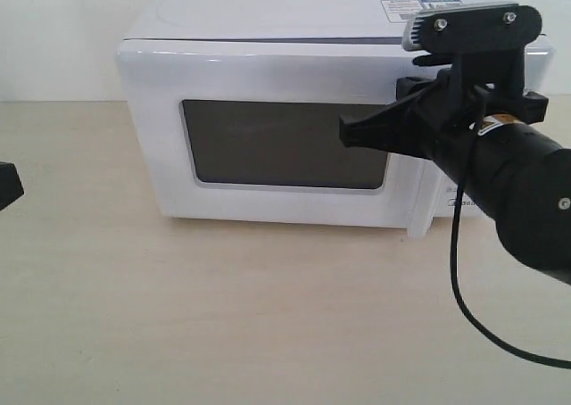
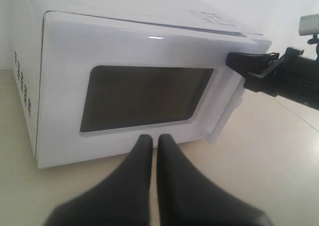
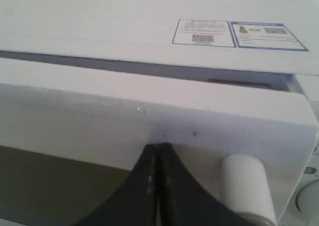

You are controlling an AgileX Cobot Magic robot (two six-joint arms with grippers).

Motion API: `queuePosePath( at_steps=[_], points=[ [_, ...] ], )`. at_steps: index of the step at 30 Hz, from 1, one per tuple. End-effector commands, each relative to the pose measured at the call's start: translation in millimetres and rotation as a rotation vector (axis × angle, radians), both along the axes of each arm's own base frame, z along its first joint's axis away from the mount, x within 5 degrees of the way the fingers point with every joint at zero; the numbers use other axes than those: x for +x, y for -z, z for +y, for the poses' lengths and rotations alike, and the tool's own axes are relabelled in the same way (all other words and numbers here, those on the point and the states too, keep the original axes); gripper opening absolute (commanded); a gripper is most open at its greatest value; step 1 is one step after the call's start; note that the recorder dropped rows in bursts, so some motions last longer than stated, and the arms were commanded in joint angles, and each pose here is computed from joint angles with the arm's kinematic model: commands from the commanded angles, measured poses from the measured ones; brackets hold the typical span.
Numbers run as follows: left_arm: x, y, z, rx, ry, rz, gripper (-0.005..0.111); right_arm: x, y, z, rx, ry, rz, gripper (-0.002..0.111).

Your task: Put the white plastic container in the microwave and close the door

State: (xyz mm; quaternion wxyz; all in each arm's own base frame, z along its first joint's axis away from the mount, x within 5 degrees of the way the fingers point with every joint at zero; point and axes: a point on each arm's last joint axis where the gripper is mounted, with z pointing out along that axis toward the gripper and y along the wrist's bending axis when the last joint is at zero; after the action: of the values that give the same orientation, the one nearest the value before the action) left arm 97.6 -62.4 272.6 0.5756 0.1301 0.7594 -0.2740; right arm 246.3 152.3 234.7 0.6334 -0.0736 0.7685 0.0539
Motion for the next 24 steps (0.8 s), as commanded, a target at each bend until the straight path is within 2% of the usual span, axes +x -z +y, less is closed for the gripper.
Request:
queuePosePath(
  at_steps=[1, 19, 24],
  points=[
    [-0.4, 0.0, 1.2, -0.016, -0.014, -0.001, 0.004, 2.9, 2.0, 0.7, -0.006, 0.006, 0.002, 0.000],
    [0.0, -0.2, 1.8, -0.012, -0.022, -0.007, 0.004, 6.9, -6.3, -5.4, -0.012, 0.071, -0.092, 0.000],
    [0.0, -0.2, 1.8, -0.012, -0.022, -0.007, 0.004, 17.8, -8.5, -7.1, 0.010, 0.063, -0.035, 0.000]
  ],
)
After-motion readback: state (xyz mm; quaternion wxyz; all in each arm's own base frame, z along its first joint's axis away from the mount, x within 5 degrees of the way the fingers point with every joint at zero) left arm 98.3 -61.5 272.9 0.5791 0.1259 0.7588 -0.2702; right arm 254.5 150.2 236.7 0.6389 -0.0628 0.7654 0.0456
